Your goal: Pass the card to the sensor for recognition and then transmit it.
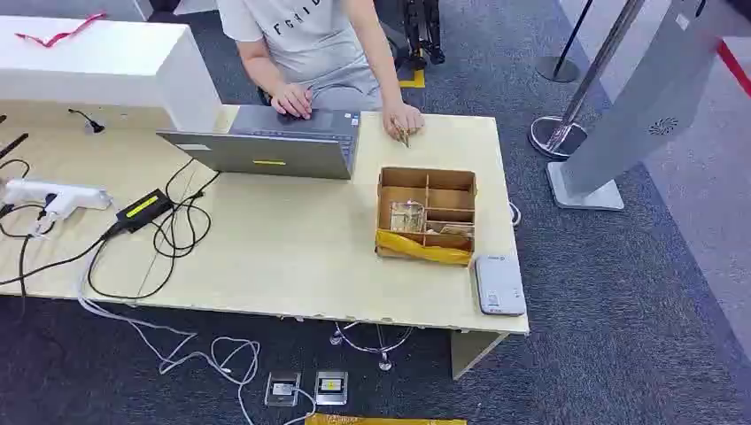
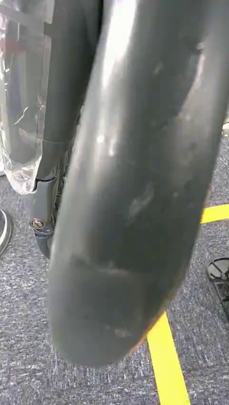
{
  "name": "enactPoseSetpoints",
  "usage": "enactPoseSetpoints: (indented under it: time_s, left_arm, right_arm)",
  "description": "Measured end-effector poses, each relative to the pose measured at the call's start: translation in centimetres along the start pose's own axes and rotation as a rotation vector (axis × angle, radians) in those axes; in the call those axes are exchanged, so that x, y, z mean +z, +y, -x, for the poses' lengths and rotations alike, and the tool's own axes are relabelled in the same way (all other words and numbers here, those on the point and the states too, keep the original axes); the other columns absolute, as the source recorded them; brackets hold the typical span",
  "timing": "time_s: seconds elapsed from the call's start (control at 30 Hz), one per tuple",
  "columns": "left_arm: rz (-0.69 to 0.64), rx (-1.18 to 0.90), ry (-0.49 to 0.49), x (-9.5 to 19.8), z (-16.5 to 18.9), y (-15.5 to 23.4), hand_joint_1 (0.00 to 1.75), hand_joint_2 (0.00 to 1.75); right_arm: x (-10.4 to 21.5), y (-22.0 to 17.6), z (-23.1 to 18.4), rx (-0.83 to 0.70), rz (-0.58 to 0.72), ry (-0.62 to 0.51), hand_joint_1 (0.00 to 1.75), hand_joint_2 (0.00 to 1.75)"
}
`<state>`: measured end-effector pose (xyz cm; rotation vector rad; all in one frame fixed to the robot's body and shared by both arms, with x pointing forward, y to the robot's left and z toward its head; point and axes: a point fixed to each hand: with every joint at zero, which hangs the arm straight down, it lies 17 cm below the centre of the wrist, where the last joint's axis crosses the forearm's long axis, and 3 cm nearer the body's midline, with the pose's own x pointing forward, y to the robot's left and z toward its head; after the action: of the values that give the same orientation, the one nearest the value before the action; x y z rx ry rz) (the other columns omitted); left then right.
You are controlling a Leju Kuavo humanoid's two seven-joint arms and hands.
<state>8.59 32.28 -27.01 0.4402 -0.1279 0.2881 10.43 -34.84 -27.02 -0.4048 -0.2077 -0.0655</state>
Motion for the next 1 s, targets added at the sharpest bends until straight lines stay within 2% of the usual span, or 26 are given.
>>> enactPoseSetpoints:
  time_s: [0.13,0.17,0.23,0.27,0.3,0.4,0.43,1.0]
  left_arm:
    - [0.000,-0.003,-0.003,-0.04,-0.06,0.07,1.54,0.00]
    - [-0.001,-0.004,-0.003,-0.05,-0.07,0.09,1.45,0.00]
    - [-0.001,-0.004,-0.004,-0.05,-0.07,0.09,0.79,0.00]
    - [-0.001,-0.004,-0.004,-0.06,-0.08,0.12,0.70,0.00]
    - [-0.001,-0.005,-0.004,-0.07,-0.09,0.14,0.47,0.00]
    - [0.000,-0.005,-0.006,-0.08,-0.12,0.13,0.05,0.00]
    - [0.000,-0.005,-0.006,-0.08,-0.13,0.13,0.00,0.00]
    - [0.006,-0.002,-0.012,-0.09,-0.26,0.09,0.00,0.00]
  right_arm:
    - [0.00,-0.03,0.03,-0.002,0.001,0.002,0.00,0.00]
    - [0.00,-0.03,0.03,-0.003,0.001,0.003,0.00,0.00]
    - [0.00,-0.03,0.04,-0.004,0.001,0.003,0.00,0.00]
    - [0.00,-0.03,0.05,-0.005,0.001,0.004,0.00,0.00]
    - [0.00,-0.03,0.05,-0.005,0.001,0.004,0.00,0.00]
    - [0.00,-0.02,0.07,-0.005,0.001,0.005,0.00,0.00]
    - [0.01,0.01,0.07,-0.005,0.001,0.005,0.00,0.00]
    - [0.00,0.00,-0.08,-0.007,0.001,-0.003,0.00,0.00]
